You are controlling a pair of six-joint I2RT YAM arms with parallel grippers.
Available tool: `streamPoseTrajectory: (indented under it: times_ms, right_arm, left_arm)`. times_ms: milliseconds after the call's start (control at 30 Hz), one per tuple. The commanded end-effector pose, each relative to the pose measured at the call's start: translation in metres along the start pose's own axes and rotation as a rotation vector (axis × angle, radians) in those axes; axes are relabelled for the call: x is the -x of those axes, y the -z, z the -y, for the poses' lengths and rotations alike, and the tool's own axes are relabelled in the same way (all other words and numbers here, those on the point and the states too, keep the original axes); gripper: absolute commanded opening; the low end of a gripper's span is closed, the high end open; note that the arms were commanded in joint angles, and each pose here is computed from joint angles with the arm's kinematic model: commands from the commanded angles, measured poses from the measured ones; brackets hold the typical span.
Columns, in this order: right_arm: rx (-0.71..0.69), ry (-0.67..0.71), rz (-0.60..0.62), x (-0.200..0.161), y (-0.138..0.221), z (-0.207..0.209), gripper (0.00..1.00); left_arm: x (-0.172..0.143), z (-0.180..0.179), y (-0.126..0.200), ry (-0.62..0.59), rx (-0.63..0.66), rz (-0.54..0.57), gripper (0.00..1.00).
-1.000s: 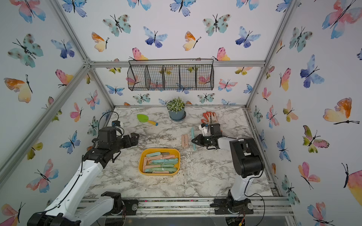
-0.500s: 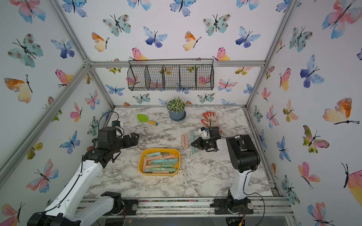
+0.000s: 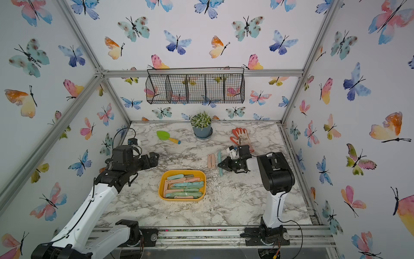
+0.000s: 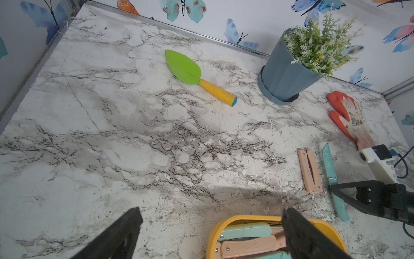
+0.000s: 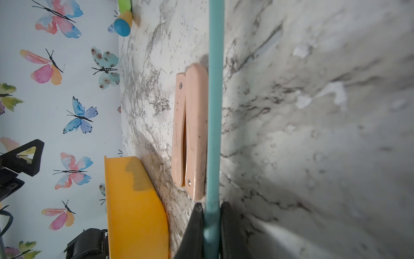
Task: Take the fruit knife out of the storage box
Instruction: Place the fruit knife at the center of the board.
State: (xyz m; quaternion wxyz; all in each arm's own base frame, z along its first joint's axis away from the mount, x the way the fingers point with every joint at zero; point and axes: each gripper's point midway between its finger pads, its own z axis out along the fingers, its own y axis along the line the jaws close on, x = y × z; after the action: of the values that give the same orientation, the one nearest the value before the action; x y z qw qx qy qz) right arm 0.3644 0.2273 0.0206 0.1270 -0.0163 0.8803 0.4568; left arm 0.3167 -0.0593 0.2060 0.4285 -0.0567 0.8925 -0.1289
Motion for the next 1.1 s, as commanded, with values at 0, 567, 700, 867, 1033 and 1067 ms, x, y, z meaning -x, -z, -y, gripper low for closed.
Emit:
streamPoseTrajectory:
  times_ms: [0,567,700,867,1033,1067]
  right_arm:
    - [0.007,-0.024,-0.016,0.001,-0.006,0.002,0.05]
    - [-0.003,-0.058,-0.037,-0.002,-0.013,0.005,0.07]
    - [-0.009,-0.061,-0.042,-0.005,-0.015,0.005,0.07]
    - [-0.008,-0.055,-0.06,-0.009,-0.021,0.002,0.08]
    - [-0.013,-0.061,-0.051,-0.008,-0.021,0.003,0.08]
    - [-0.014,-0.059,-0.049,-0.007,-0.021,0.002,0.08]
  left_arm:
    - [0.005,0.001,0.005,-0.009,0.001,0.031,0.98]
    - [0.006,-0.001,0.005,-0.009,0.011,0.034,0.98]
    - [0.006,-0.001,0.005,-0.009,0.012,0.035,0.98]
    - [0.007,-0.001,0.005,-0.008,0.013,0.037,0.98]
    - [0.007,-0.001,0.006,-0.008,0.014,0.04,0.98]
    - [0.007,-0.002,0.006,-0.008,0.016,0.041,0.99]
